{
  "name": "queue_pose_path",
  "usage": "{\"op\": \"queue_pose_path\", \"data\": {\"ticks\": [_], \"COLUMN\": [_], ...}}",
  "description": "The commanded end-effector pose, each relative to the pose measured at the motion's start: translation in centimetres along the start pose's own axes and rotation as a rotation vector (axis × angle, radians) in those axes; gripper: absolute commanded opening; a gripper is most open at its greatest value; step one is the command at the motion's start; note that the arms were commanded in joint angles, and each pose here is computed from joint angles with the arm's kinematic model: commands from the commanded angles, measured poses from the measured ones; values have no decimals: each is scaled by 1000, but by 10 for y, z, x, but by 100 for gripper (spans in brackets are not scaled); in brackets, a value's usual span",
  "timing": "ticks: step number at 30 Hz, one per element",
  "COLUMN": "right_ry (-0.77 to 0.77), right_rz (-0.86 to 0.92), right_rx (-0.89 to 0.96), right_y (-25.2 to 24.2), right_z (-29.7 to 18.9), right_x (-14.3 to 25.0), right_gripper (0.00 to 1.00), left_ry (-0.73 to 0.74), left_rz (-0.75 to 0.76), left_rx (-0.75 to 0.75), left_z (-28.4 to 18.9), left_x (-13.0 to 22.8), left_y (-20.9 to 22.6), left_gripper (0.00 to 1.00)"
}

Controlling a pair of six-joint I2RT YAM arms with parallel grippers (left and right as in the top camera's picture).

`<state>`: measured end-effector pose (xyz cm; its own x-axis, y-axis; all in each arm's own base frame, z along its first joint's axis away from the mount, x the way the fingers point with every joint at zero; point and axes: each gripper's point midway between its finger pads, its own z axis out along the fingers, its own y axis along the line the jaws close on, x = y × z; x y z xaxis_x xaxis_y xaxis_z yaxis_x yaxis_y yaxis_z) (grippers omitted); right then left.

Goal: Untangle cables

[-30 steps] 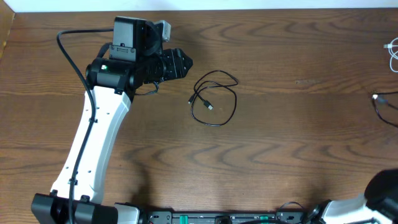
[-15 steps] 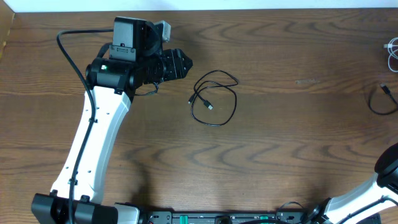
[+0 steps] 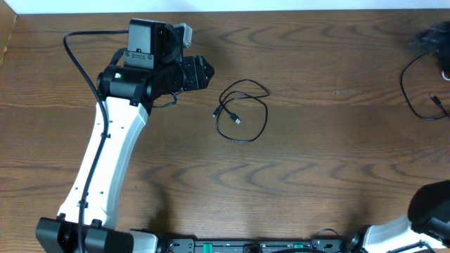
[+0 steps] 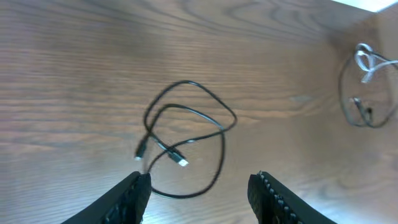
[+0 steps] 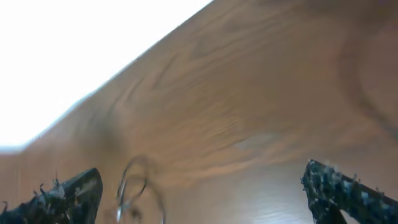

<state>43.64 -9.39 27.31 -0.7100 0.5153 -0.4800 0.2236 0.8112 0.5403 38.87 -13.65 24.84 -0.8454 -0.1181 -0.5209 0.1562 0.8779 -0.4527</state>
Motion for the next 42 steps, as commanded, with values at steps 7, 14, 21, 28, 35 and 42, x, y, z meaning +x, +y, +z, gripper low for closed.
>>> {"op": "queue_pose_path", "data": {"ticks": [7,14,21,28,35,42], "right_ry": [358,574,652,689,666,638], "right_rz": [-289,-514,-751,-936,-585,-368], "right_rx": [-179,-191,-136,-84,35,199], "right_y": [110,128,124,118,120,112], "right_z": [105,169,210,236,250,249], "right_x": [114,198,245,274,281,286], "right_gripper": [99,97,94,90,79,59], "left_ry": [-50,-15,-7,-6,-4,-2], "left_rz": [-83,-170,-142,-142,-144,-144], "left_rx": [-192,-248,-249,-249,-249,-249], "left_z": [-14,-27,-27,-27,-26,-26], "left_x": [-16,-6,-5,-4,-4,-3], "left_y": [69,101,101,101,101,101], "left_gripper": [60,60,60,60,60,60]}}
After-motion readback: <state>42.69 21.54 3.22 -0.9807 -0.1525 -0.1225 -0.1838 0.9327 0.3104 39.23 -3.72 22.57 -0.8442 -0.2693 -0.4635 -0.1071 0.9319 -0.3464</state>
